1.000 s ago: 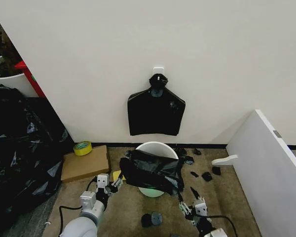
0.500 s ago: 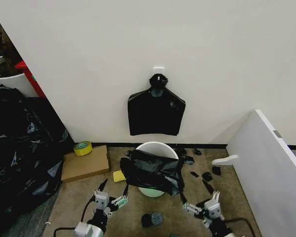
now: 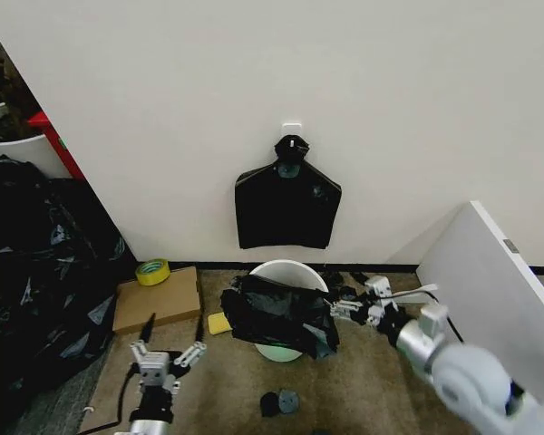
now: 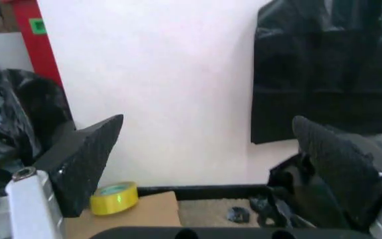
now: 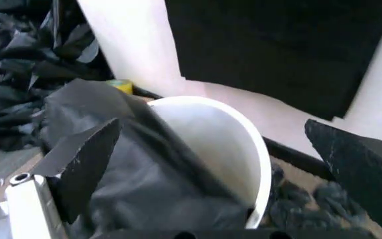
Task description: Place the garbage bag over the trash bin.
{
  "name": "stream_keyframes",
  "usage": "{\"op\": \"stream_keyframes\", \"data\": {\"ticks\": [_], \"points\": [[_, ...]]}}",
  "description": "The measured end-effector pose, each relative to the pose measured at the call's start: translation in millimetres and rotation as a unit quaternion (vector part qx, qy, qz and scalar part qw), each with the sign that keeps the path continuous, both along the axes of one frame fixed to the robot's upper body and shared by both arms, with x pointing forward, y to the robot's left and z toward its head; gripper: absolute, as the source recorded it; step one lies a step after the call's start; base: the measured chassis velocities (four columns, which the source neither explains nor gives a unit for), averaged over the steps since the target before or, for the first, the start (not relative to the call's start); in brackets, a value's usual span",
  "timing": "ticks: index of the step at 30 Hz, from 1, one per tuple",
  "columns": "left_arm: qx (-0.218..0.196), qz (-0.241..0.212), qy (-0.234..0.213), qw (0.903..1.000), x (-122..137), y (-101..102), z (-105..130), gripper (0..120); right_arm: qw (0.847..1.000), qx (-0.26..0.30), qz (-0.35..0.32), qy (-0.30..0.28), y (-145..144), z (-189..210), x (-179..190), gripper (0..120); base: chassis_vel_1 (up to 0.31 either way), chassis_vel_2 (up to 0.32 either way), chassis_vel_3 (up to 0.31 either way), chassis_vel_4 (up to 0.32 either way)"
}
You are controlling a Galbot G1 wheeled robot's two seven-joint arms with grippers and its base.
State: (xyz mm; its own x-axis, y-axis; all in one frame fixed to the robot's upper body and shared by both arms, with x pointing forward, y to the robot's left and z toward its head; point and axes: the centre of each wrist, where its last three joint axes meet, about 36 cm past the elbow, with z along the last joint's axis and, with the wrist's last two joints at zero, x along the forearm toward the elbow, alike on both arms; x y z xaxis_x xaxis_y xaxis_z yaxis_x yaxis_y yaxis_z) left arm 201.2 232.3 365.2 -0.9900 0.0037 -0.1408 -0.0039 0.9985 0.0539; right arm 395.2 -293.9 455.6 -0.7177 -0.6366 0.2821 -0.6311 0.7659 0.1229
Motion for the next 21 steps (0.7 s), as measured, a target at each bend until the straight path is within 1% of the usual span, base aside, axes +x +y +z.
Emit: {"op": "stream_keyframes", "data": {"ticks": [1, 3, 4, 6, 8, 9, 12, 16, 17, 19, 21], "points": [[0.0, 0.0, 0.0, 1.0, 0.0, 0.0, 0.0, 100, 1.0, 0.0, 0.0, 0.0, 0.0, 0.0, 0.0, 100, 0.0, 0.0, 0.0, 0.0], [-0.007, -0.003, 0.0, 1.0, 2.6, -2.7, -1.5, 100, 1.0, -0.001, 0.013, 0.007, -1.1, 1.4, 28.3, 100, 0.0, 0.0, 0.0, 0.0], [-0.012, -0.008, 0.002, 0.9999, 2.4, -5.0, -4.5, 100, 1.0, -0.006, 0.02, 0.008, -0.2, 5.5, 50.2, 100, 0.0, 0.0, 0.0, 0.0], [-0.008, -0.01, -0.001, 0.9999, -0.1, -5.5, -11.9, 100, 0.999, -0.017, 0.032, 0.015, 5.8, 14.3, 76.4, 100, 0.0, 0.0, 0.0, 0.0], [-0.005, -0.013, -0.005, 0.9999, -0.7, -5.8, -15.1, 100, 0.999, -0.027, 0.04, 0.021, 8.0, 14.3, 88.4, 100, 0.0, 0.0, 0.0, 0.0], [-0.005, -0.013, -0.005, 0.9999, -0.7, -5.8, -15.1, 100, 0.999, -0.027, 0.04, 0.021, 8.0, 14.3, 88.4, 100, 0.0, 0.0, 0.0, 0.0], [-0.002, -0.017, -0.006, 0.9998, 0.6, -13.1, -23.9, 100, 0.992, -0.077, 0.099, 0.027, 15.6, -0.1, 127.4, 100, 0.0, 0.0, 0.0, 0.0], [0.006, -0.017, -0.005, 0.9998, -8.9, -21.5, -25.0, 100, 0.983, -0.105, 0.15, 0.026, 20.9, -18.3, 147.4, 100, 0.0, 0.0, 0.0, 0.0], [0.006, -0.017, -0.005, 0.9998, -8.9, -21.5, -25.0, 100, 0.983, -0.105, 0.15, 0.026, 20.9, -18.3, 147.4, 100, 0.0, 0.0, 0.0, 0.0], [0.014, -0.019, -0.006, 0.9997, -13.3, -25.5, -25.0, 100, 0.98, -0.113, 0.164, 0.026, 22.3, -26.0, 158.7, 100, 0.0, 0.0, 0.0, 0.0], [0.012, -0.02, -0.003, 0.9997, -17.1, -31.1, -25.6, 100, 0.977, -0.117, 0.174, 0.027, 24.2, -31.7, 170.2, 100, 0.0, 0.0, 0.0, 0.0]]}}
